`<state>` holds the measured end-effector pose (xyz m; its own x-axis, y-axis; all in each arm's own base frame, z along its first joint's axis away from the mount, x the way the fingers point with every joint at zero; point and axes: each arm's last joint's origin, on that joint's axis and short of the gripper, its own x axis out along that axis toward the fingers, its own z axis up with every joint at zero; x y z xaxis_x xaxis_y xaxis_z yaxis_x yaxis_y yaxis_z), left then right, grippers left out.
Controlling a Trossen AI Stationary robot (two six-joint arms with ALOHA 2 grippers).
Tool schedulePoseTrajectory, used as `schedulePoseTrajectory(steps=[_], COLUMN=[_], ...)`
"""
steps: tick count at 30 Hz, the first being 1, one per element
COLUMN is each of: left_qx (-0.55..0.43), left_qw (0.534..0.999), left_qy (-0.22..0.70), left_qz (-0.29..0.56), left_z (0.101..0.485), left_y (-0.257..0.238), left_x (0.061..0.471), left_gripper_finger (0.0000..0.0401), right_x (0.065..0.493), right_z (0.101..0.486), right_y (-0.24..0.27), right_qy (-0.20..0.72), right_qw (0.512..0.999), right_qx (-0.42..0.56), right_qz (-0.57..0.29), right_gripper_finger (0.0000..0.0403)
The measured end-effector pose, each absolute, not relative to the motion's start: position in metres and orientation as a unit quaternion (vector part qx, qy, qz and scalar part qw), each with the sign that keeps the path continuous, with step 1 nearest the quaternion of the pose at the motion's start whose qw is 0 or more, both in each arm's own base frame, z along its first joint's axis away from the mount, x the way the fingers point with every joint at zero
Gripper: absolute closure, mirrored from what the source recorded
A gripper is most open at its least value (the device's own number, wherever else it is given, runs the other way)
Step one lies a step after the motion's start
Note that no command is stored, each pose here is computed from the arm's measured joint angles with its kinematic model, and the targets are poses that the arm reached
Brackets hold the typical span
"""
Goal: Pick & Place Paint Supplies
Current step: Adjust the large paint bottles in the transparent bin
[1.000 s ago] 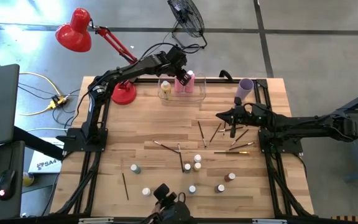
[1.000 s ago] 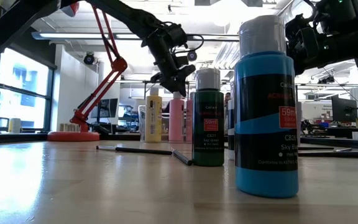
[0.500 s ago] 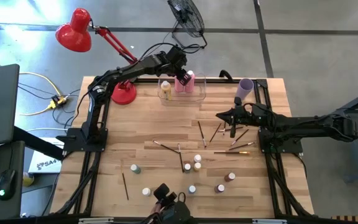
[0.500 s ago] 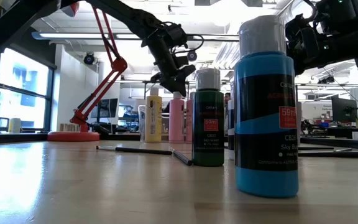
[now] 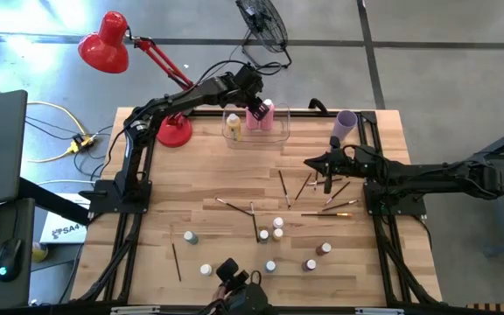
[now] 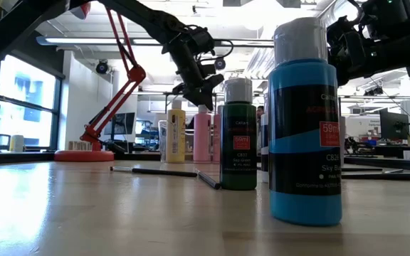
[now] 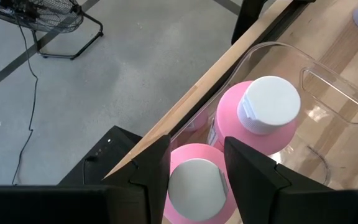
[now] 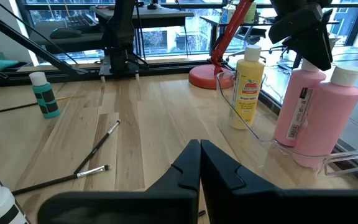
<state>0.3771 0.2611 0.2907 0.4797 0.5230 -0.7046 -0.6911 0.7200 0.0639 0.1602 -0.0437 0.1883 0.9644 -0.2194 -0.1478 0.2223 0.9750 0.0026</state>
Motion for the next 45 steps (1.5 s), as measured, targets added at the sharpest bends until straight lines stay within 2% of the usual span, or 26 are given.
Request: schedulePoseTrajectory(steps=[19,31,45], left_qx=[-0.124,-0.127,-0.127], left_qw=[0.86,0.862,0.862], left_qy=[0.364,0.364,0.364], left_qz=[0.336,0.328,0.329], left_z=[0.2905,0.2905,0.2905], left_y=[0.26,0.2595,0.2595], left_x=[0.3779,0.3783,0.3783], left_gripper_finger=[0.0251,0.0149,0.0143], right_x=[0.1603,0.1602,0.1602], right_z=[0.1883,0.1882,0.1882], right_y=[-0.0437,-0.0437,-0.0437], right_qy=[0.074,0.074,0.074], right_qw=[0.991,0.991,0.991], right_qx=[0.01,0.01,0.01], right_qz=[-0.111,-0.111,-0.111], right_gripper_finger=[0.0401,0.0401,0.0401])
